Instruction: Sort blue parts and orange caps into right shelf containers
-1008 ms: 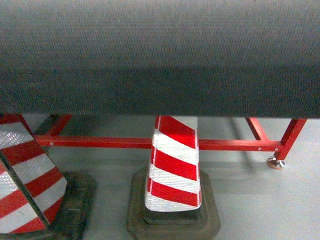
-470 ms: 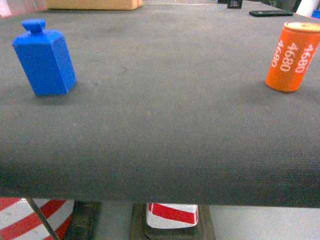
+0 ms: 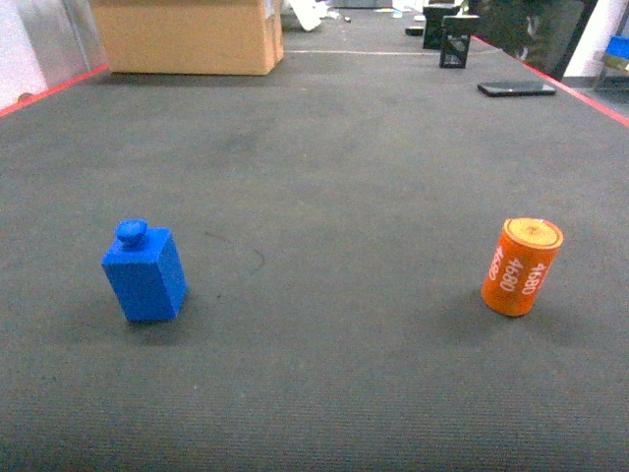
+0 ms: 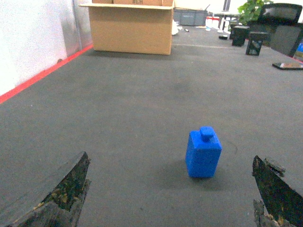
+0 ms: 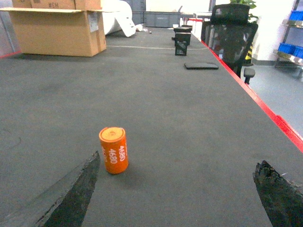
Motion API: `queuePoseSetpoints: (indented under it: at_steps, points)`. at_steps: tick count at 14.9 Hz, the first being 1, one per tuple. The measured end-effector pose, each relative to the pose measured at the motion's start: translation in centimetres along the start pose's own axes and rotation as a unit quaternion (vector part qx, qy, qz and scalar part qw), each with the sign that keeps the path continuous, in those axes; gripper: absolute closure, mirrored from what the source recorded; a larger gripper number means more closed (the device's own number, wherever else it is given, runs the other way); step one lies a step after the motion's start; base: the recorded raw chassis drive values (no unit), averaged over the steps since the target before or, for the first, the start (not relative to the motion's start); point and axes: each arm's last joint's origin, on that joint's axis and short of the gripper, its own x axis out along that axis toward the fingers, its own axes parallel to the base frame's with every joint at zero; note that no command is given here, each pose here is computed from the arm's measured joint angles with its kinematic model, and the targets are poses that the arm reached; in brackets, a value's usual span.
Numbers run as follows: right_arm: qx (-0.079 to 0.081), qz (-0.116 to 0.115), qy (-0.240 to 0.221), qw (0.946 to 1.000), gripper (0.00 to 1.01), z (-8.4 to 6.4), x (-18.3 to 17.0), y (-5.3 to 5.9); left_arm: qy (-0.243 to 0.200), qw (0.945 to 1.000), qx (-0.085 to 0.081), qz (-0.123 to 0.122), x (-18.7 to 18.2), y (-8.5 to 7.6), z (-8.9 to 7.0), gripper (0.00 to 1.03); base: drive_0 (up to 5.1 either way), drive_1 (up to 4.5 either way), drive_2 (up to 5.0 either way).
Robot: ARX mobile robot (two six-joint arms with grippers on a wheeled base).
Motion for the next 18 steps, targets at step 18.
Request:
queuePoseSetpoints:
  at_steps: [18]
  points:
    - [0.000,0.000,0.000,1.0000,0.03,0.00,0.00,0.00,0.000,1.0000,0.000,0.000,0.00,0.00,0.00,0.05,0.0,0.00,0.0]
